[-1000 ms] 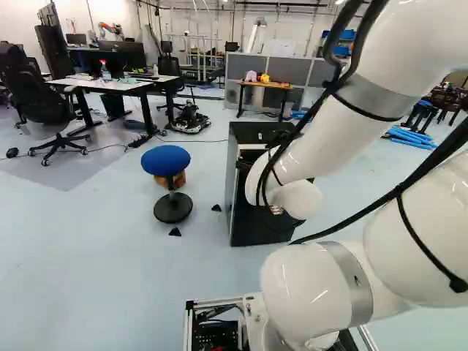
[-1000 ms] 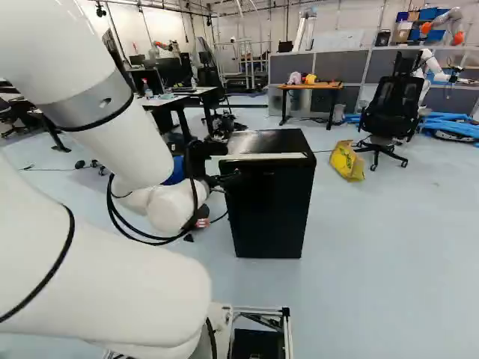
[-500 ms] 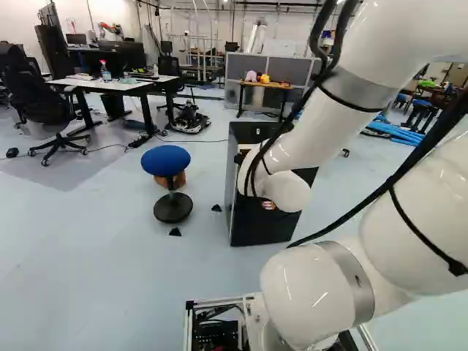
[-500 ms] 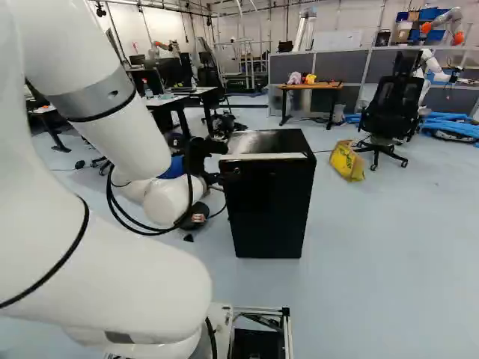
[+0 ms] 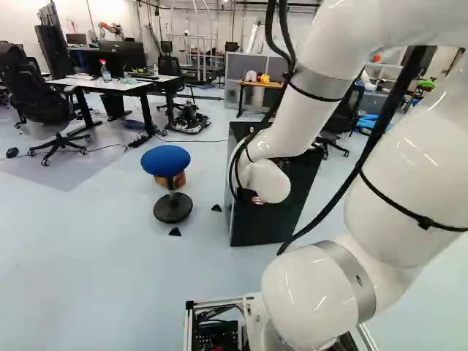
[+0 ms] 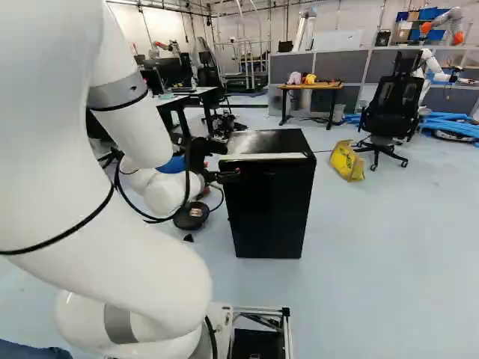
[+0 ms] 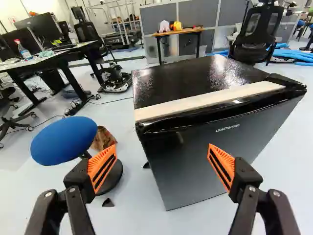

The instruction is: Grab a drink from the fridge

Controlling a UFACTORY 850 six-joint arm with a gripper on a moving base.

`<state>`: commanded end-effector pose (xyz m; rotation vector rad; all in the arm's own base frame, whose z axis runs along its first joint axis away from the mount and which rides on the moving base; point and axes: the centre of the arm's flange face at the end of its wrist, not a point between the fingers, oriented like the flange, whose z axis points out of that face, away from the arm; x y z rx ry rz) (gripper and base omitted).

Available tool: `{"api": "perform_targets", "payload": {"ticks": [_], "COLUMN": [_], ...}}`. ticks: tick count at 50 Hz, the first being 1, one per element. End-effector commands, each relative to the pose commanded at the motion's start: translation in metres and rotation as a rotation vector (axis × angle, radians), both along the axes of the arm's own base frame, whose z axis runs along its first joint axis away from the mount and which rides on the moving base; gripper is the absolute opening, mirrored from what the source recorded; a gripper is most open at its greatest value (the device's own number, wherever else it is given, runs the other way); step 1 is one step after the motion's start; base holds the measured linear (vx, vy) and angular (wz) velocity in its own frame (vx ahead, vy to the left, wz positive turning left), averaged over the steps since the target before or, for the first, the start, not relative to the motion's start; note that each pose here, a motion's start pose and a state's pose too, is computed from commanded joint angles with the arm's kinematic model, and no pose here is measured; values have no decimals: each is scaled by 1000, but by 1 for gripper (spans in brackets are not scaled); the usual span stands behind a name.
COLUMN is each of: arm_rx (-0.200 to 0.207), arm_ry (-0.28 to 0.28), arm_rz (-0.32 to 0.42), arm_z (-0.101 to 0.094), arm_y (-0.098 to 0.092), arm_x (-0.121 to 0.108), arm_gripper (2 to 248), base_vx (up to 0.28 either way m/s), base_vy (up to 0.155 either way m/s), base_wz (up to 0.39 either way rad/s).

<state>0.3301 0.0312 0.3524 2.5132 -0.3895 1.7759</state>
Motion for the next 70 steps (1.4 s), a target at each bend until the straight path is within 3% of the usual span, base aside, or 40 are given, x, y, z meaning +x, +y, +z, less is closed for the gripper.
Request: {"api": "perform_targets", "payload": {"ticks": [31, 70], "arm_rx": [-17, -81], "arm_ry": [-37, -89], "arm_rz": [-95, -181], "arm_z": [-21, -52], "arm_y": [22, 54], "arm_x": [25, 39], "arm_gripper": [247, 247], "base_vx": [0, 0], "base_vy": [0, 0], "base_wz": [0, 0]}}
